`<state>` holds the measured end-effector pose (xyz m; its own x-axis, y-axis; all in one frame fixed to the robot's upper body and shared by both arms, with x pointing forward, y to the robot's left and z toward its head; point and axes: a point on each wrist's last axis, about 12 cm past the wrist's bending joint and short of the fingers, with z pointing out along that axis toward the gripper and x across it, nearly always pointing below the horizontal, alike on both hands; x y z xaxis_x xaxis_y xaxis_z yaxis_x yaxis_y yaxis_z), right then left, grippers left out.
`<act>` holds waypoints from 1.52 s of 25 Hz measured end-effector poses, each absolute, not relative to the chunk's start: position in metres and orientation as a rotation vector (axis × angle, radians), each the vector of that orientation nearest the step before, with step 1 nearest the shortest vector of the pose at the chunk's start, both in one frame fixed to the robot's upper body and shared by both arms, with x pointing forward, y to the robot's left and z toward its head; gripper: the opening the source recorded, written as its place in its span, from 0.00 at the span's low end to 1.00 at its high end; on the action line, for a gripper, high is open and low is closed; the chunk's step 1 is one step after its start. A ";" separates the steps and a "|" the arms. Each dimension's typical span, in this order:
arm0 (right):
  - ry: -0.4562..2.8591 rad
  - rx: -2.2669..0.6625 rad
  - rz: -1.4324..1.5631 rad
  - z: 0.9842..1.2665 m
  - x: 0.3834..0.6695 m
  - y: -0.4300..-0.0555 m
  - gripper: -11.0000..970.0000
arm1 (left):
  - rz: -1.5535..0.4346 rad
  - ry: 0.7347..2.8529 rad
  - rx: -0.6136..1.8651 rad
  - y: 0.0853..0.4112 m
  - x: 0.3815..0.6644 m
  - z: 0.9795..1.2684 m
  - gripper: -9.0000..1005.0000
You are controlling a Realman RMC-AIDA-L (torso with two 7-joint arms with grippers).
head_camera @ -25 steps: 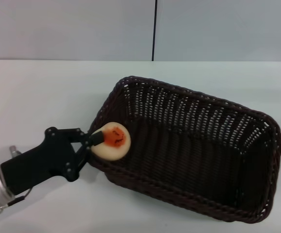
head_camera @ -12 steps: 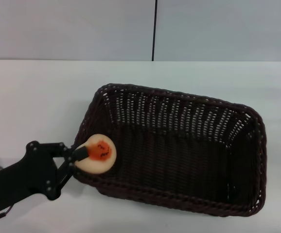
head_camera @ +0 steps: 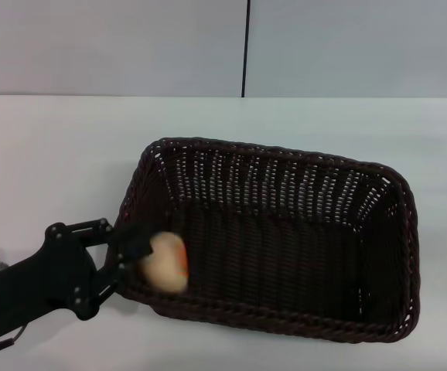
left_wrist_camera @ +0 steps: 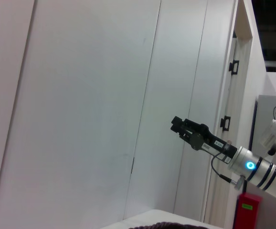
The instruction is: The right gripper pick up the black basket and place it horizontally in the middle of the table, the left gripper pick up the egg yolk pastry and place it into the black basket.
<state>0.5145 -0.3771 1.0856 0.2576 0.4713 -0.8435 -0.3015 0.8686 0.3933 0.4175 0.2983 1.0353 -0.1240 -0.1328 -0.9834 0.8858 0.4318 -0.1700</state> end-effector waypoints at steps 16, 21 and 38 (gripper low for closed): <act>1.162 0.169 0.530 1.086 0.506 -0.379 0.37 | -0.692 1.205 0.386 0.309 0.430 1.048 0.60; 1.152 0.179 0.526 1.087 0.505 -0.380 0.37 | -0.587 1.161 0.266 0.316 0.426 1.049 0.62; 1.131 0.197 0.536 1.083 0.495 -0.377 0.37 | -0.464 1.135 0.100 0.330 0.415 1.047 0.62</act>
